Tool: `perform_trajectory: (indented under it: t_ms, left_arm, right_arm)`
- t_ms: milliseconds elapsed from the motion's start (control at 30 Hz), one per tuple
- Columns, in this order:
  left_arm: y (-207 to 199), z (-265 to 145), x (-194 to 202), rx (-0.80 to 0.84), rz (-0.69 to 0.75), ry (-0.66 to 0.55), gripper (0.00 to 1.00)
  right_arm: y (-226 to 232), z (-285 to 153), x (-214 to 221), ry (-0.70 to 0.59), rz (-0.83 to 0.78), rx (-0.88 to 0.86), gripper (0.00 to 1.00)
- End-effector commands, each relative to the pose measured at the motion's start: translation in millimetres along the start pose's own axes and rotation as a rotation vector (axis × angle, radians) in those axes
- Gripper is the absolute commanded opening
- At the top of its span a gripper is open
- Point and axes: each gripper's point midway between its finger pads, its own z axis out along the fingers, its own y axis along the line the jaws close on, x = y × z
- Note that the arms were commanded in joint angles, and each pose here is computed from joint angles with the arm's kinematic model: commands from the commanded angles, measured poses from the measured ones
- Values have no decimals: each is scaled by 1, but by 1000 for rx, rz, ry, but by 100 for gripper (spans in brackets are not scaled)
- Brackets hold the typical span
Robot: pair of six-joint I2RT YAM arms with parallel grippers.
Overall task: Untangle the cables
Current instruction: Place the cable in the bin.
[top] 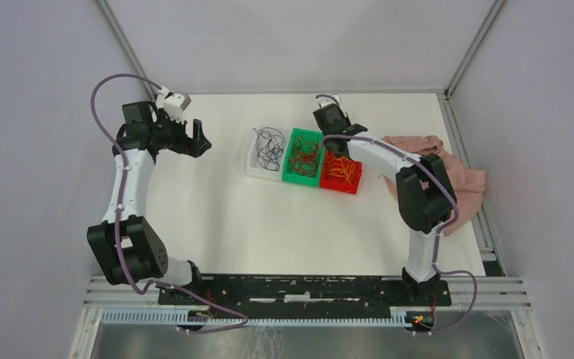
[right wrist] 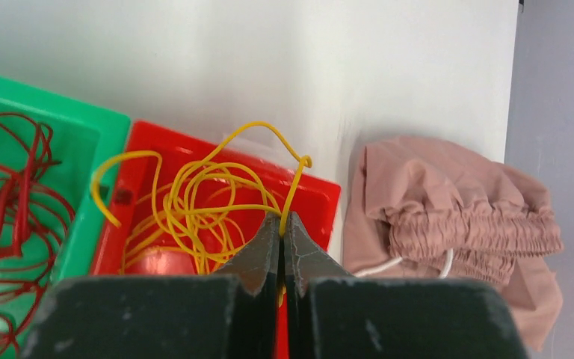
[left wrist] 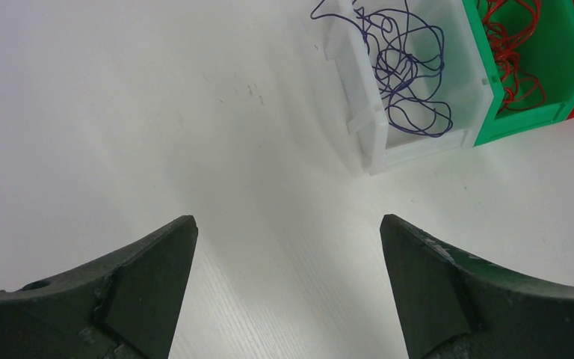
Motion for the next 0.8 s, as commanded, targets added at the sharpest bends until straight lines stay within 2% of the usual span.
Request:
perform_trajectory:
  t_ms: [0,233,333,367,433,600,667,767]
  left_arm:
    - [-1,-10,-18,-16,25,-66,99]
    - [1,-10,-15,-14,22,-62,99]
    - [1,-7,-13,-7,19,-58,99]
    - [2,-5,-13,-6,14,-56,99]
    - [5,-3,-13,-7,-2,-51,99]
    - [4,-3,-15,-4,-18,-51,99]
    - [4,-6,-17,-9,-14,-57,99]
    - [2,-10,-21,-15,-2,-69,99]
  right_arm:
    - [2,14,-18,-6,-32,48,0]
    - [33,36,13,76,-81,-19,4]
    - [36,35,19,90,-82,-38,11]
    - [35,32,18,87,-72,-47,17]
    - [30,21,8,67,-40,-62,36]
    - [8,-20,-33,-35,65,-117,64]
    - [-3,-36,-46,-73,95,-134,71]
    - [-18,-57,-59,-107,128,-144,75]
